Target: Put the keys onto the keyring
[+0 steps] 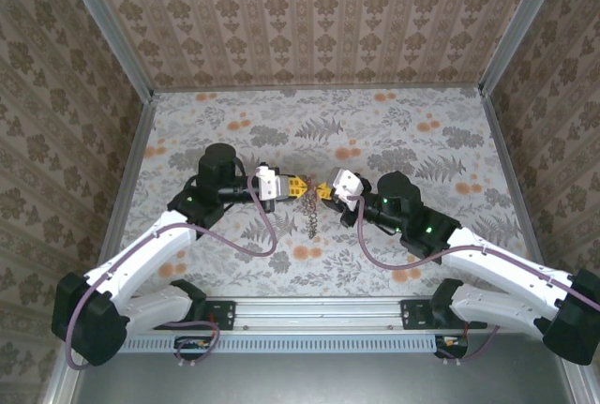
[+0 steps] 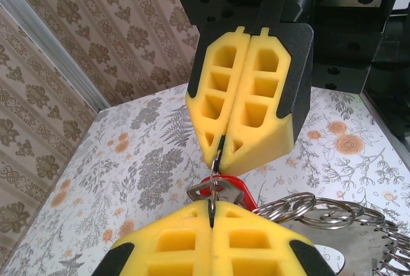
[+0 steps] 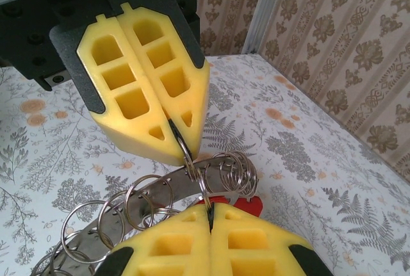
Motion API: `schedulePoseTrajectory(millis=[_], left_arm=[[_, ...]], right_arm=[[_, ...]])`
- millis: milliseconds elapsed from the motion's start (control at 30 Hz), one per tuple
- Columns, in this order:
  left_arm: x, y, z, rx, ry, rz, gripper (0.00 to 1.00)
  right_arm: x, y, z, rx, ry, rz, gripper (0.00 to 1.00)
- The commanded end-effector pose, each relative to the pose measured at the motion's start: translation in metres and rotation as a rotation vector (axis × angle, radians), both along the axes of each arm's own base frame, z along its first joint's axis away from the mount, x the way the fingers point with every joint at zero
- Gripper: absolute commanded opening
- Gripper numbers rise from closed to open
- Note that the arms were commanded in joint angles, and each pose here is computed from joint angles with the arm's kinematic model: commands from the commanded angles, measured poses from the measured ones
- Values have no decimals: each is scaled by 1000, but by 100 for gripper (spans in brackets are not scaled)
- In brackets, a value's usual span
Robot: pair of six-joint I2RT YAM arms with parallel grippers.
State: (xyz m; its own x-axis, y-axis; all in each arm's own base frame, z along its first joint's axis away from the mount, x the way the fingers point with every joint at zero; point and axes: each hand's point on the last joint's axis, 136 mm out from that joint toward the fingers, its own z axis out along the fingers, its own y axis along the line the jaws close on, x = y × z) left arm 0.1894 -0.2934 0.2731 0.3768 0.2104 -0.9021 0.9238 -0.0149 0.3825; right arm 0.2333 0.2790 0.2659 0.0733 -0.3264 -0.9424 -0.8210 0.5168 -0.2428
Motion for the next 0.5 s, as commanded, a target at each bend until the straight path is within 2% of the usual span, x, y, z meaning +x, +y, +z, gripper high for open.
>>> schedulePoseTrajectory(millis=[0, 467], left_arm=[[1, -3, 26, -51, -43, -7, 0], [4, -4, 24, -46, -37, 2, 0]], right_arm=[[-1, 5, 12, 24, -11, 15, 0], [-1, 6, 14, 29, -16, 19, 0]])
